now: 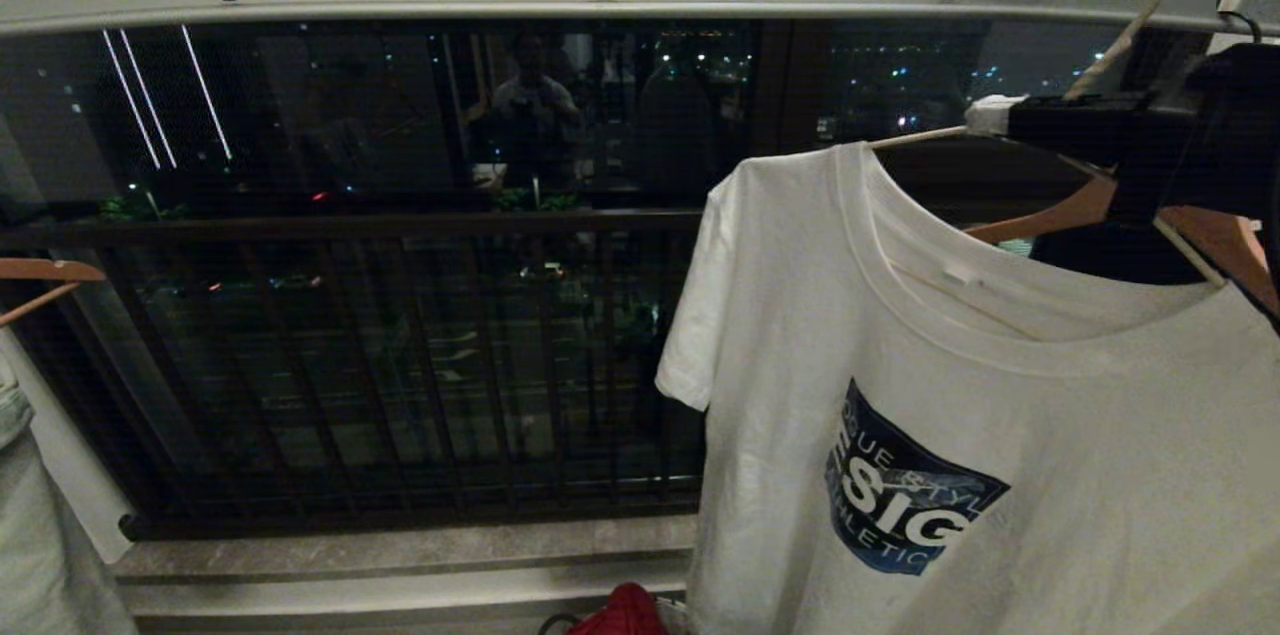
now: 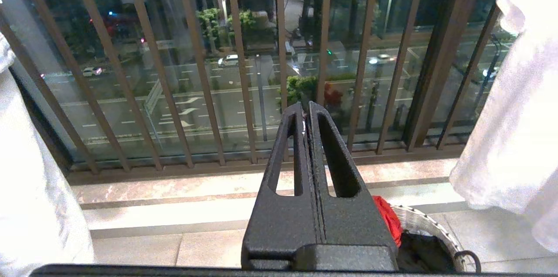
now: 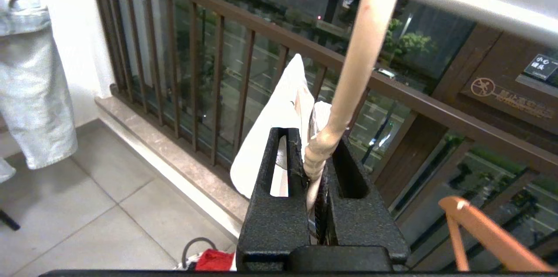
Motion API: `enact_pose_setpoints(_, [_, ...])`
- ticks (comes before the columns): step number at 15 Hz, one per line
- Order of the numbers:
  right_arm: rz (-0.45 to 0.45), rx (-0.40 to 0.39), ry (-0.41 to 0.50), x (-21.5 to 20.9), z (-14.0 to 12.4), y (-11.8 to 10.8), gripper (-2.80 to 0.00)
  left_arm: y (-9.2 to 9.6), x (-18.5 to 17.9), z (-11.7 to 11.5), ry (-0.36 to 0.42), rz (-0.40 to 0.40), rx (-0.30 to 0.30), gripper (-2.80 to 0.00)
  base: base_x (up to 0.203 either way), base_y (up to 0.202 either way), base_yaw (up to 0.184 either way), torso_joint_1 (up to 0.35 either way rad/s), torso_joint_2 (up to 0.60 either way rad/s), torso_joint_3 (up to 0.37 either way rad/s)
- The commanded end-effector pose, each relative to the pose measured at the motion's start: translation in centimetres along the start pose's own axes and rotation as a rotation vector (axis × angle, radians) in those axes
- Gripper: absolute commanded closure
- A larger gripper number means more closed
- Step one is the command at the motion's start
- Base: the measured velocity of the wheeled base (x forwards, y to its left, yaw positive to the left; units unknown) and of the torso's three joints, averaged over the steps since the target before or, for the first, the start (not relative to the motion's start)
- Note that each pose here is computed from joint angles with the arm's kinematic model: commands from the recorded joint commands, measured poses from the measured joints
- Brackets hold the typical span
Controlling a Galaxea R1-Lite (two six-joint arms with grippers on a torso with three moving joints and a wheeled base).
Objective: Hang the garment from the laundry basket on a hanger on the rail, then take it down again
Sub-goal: Take the clothes off the clothes rack
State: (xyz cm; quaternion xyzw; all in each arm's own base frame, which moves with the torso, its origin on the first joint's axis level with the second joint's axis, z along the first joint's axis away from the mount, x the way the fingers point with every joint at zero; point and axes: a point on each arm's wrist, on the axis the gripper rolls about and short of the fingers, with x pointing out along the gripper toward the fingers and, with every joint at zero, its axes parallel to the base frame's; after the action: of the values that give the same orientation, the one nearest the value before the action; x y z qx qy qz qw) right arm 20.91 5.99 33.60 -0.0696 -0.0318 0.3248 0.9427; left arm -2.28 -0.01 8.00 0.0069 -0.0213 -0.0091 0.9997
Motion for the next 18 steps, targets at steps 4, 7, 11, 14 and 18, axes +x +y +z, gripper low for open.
enact_pose_setpoints(4, [0.046,0.024,0.044,-0.6,-1.7,0.7,0.00,0.0,0.1,-0.4,0.009,0.000,-0.005,0.00,0.000,0.000,0.000,0.000,0.00,0.000])
enact_pose_setpoints(7, [0.071,0.049,0.081,0.5,-2.8,0.5,0.00,0.0,0.1,-0.4,0.009,0.012,-0.009,0.00,0.000,0.000,0.000,0.000,0.00,0.000])
enact_pose_setpoints(11, [0.132,0.119,0.136,2.9,-4.3,1.3,0.00,0.0,-0.4,3.2,-0.052,-0.035,0.005,0.00,0.000,0.000,0.000,0.000,0.00,0.000])
enact_pose_setpoints(14, [0.151,0.143,0.151,5.1,-5.7,1.2,0.00,-0.2,1.7,8.6,0.051,-0.163,0.001,0.00,0.000,0.000,0.000,0.000,0.00,0.000])
enact_pose_setpoints(18, [0.162,0.203,0.138,7.6,-7.2,1.0,0.00,-0.8,7.7,13.4,0.244,-0.445,-0.018,0.00,0.000,0.000,0.000,0.000,0.00,0.000])
